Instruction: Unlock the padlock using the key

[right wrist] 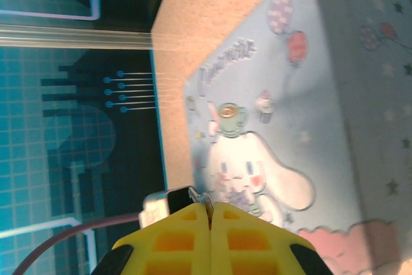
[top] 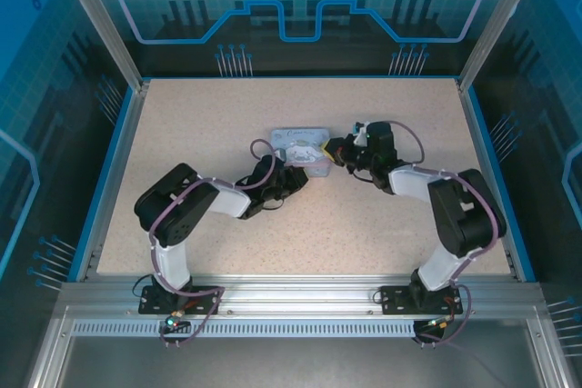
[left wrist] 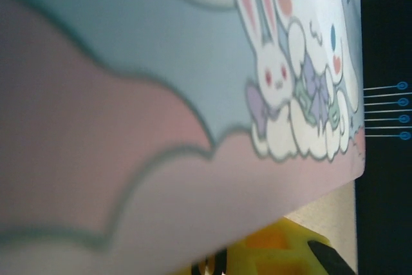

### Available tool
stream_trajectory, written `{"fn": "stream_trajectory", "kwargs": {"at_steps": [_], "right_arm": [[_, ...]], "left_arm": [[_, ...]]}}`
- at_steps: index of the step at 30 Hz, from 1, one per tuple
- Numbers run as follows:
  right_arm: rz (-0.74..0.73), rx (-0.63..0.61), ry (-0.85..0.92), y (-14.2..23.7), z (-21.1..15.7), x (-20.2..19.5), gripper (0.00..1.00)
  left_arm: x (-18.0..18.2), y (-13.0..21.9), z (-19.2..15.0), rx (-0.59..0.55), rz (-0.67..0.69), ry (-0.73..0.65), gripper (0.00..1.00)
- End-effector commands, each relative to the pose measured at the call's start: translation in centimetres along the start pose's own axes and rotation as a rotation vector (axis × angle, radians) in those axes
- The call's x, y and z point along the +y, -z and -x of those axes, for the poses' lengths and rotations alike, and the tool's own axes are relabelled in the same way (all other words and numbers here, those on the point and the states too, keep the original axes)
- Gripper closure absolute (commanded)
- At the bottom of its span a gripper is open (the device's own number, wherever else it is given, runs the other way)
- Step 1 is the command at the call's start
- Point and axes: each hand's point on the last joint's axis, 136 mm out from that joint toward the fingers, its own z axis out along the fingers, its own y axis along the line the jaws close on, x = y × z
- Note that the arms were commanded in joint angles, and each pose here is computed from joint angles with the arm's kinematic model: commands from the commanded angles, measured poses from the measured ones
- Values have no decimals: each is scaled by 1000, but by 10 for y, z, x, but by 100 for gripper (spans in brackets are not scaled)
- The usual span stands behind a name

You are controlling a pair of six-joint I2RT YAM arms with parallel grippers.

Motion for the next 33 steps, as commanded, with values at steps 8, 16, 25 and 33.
{"fn": "stream_trajectory", "kwargs": {"at_steps": [8, 16, 25, 33], "right_arm": [[-11, -8, -29, 52, -38, -7, 100], [-47, -53, -92, 65, -72, -18, 100], [-50, -129, -176, 57, -73, -30, 100], [2, -154, -177, 42, -65, -29, 100]], "left_arm": [[-49, 21, 8, 48, -191, 181, 100], [-67, 23, 16, 17, -301, 270, 100], [-73, 33, 30, -83, -314, 311, 100], [-85, 36, 34, -93, -400, 386, 100]]}}
